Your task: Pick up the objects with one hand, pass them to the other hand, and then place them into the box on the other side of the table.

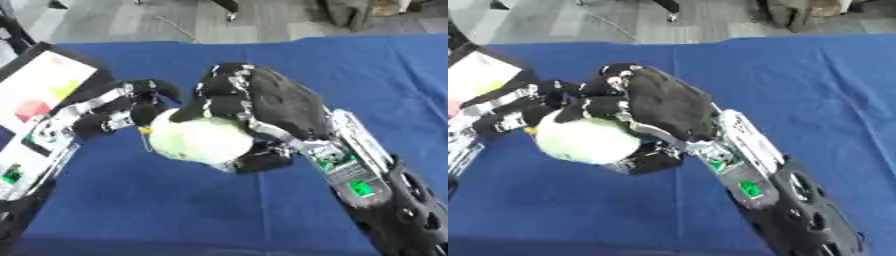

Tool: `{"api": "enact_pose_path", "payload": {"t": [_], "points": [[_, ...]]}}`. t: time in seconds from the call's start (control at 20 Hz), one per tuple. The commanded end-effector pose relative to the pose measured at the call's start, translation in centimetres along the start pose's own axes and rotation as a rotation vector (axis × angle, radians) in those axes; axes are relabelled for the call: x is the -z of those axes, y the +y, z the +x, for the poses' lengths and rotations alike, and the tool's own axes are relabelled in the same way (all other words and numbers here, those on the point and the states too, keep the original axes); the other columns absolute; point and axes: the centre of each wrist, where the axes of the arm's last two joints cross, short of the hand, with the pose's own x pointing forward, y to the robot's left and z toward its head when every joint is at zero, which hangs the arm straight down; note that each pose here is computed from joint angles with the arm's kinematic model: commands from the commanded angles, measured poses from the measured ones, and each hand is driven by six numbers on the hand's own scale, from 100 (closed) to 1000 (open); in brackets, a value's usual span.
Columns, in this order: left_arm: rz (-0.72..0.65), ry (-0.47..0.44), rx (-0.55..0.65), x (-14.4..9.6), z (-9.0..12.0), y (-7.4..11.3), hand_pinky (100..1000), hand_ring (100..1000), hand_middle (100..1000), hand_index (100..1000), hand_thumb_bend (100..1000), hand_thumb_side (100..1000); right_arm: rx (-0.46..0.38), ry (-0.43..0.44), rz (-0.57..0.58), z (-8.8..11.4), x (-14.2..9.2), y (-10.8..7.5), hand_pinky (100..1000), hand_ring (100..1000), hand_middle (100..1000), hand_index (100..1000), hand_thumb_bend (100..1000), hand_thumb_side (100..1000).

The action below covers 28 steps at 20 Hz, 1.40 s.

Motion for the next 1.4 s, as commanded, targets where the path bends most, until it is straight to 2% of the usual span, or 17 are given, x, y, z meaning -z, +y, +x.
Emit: {"api": "enact_pose_path", "payload": {"t": [0.05,0.6,0.9,1.2,1.4], "points": [[-0.057,0.002,0.059,-0.1,1.4,0.4,672,672,767,870,671,743,-0.059,-0.031,0.033,-0.3,0.5,0.2,618,448,315,398,100,100],[-0.09,-0.028,0.064,0.0,2.3,-0.1,688,701,776,870,686,731,-0.162,-0.011,0.158,-0.9,-0.1,2.6,619,454,342,417,100,100],[-0.051,-0.053,0.012,-0.1,2.3,0.1,689,700,779,869,697,750,-0.156,-0.019,0.203,-1.0,-0.5,3.8,619,439,346,420,100,100],[-0.097,-0.099,0.026,-0.1,2.8,0.0,717,710,785,878,723,704,-0.176,0.006,0.196,-1.2,-0.7,3.8,613,433,340,414,100,100],[-0.121,-0.06,0.065,0.1,2.6,-0.1,726,720,783,876,722,701,-0.208,0.028,0.174,-1.1,-0.5,3.6,609,430,336,411,100,100]]}}
